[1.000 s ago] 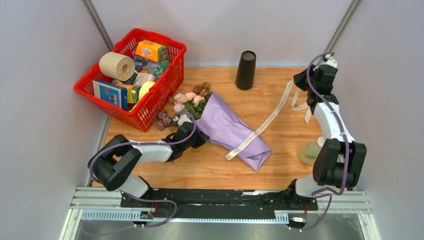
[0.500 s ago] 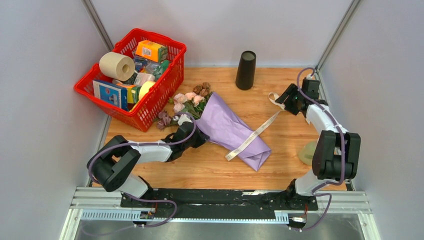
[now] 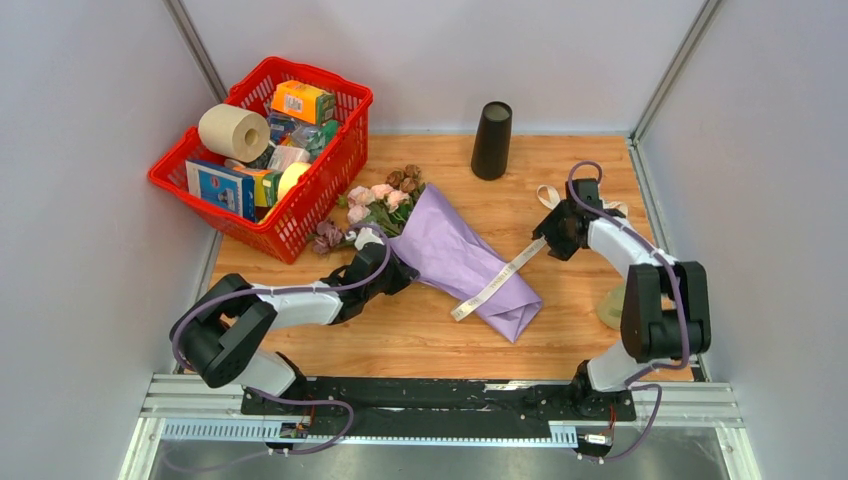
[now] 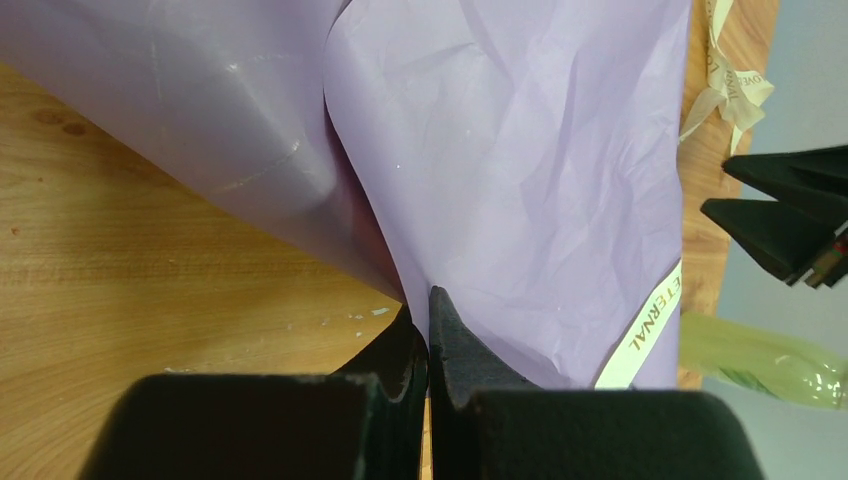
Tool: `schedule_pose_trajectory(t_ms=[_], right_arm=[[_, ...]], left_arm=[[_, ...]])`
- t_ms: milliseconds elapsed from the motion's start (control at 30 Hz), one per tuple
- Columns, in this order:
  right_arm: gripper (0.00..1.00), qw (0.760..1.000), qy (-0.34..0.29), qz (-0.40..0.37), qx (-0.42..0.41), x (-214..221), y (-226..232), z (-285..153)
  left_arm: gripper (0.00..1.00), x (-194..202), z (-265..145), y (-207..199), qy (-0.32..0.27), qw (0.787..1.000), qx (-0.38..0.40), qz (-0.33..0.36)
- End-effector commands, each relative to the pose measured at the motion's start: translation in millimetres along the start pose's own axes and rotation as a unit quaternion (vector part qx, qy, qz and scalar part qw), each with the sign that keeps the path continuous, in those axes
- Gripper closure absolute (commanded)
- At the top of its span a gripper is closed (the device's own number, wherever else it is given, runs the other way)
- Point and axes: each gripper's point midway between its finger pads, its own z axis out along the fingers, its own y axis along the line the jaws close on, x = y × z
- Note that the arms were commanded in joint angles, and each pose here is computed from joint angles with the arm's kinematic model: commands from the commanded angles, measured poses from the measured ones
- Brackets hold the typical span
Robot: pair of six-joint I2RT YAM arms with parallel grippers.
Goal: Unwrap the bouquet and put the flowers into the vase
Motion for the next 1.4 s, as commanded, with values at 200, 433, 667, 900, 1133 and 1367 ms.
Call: schedule_pose_trajectory(t_ms=[200,433,667,900,1133,1367], right_arm=[[0.53,0.985,0.026,0.037,0.165,-18,-18,44],[0.49,0.984,0.015,0.043,0.172,-23,-10,55],[0.50,0.971,0.028,0.051,0.231,-13,-33,65],[0.85,0.963,0.017,0.068,0.262,-12,-44,63],[1.00,0.981,-0.020,0.045,0.187,-59,11,44],[1.00,0.994,-0.112,0.001,0.007,-145,117,-36]], left_arm=[[1.00,-5,-4,-9,-0.012,1.000,0.017,0.006],[1.00,-4,-5,-10,-0.011,1.000,0.018,0.007],[1.00,-4,-5,-11,-0.010,1.000,0.020,0.007],[1.00,-3,-5,-11,-0.009,1.000,0.023,0.006],[1.00,-2,-5,-8,-0.009,1.000,0.018,0.007],[1.00,-1,-6,-4,-0.011,1.000,0.018,0.004]])
